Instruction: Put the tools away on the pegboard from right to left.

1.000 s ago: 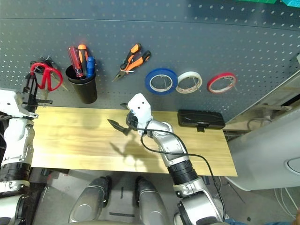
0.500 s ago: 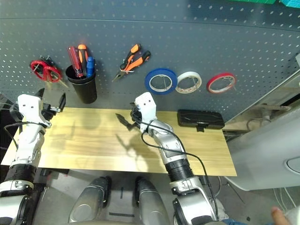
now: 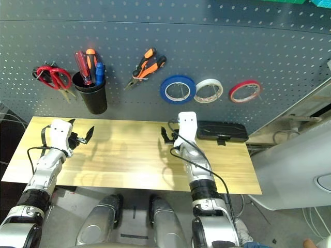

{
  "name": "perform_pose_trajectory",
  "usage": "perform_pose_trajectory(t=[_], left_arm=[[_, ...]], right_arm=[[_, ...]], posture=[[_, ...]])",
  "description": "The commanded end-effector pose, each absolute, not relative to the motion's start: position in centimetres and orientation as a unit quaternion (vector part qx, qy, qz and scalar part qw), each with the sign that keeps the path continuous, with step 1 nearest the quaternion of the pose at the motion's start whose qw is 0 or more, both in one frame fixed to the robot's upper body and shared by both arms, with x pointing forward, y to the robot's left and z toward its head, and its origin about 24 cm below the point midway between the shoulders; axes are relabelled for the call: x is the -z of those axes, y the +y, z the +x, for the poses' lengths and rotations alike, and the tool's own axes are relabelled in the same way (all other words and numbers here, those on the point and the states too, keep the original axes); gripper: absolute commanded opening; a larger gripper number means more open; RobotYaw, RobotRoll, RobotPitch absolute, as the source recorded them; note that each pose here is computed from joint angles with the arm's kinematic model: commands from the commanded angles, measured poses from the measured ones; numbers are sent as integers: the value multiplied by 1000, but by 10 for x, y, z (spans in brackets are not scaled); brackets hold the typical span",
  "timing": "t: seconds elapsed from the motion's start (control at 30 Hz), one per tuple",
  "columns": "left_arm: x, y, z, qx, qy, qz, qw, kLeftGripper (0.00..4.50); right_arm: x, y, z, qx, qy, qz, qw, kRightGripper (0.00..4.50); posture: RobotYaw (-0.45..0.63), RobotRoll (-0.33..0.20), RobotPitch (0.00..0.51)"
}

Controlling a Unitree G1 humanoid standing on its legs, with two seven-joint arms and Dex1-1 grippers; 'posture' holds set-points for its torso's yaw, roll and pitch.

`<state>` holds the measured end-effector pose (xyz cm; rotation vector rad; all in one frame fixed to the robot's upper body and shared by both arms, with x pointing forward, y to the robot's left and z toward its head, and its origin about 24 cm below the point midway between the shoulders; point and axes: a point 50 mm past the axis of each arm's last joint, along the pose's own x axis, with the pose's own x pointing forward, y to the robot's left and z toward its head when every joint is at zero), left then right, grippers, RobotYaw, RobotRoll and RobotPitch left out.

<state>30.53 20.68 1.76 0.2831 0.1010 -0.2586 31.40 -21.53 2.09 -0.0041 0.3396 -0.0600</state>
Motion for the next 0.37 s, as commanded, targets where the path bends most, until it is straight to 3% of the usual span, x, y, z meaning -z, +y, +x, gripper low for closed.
perform_pose_trajectory(t=[0.03,0.37], left_arm=[[-7,200,303,136,75,146,977,4477],[3,192,301,151,102,166,969,4477]], right_arm=[[-12,-245,303,101,192,0,976,4500],[-12,-285,297,149,200,-2,968,4500]], posture=[[60,0,243],[48,0,243]])
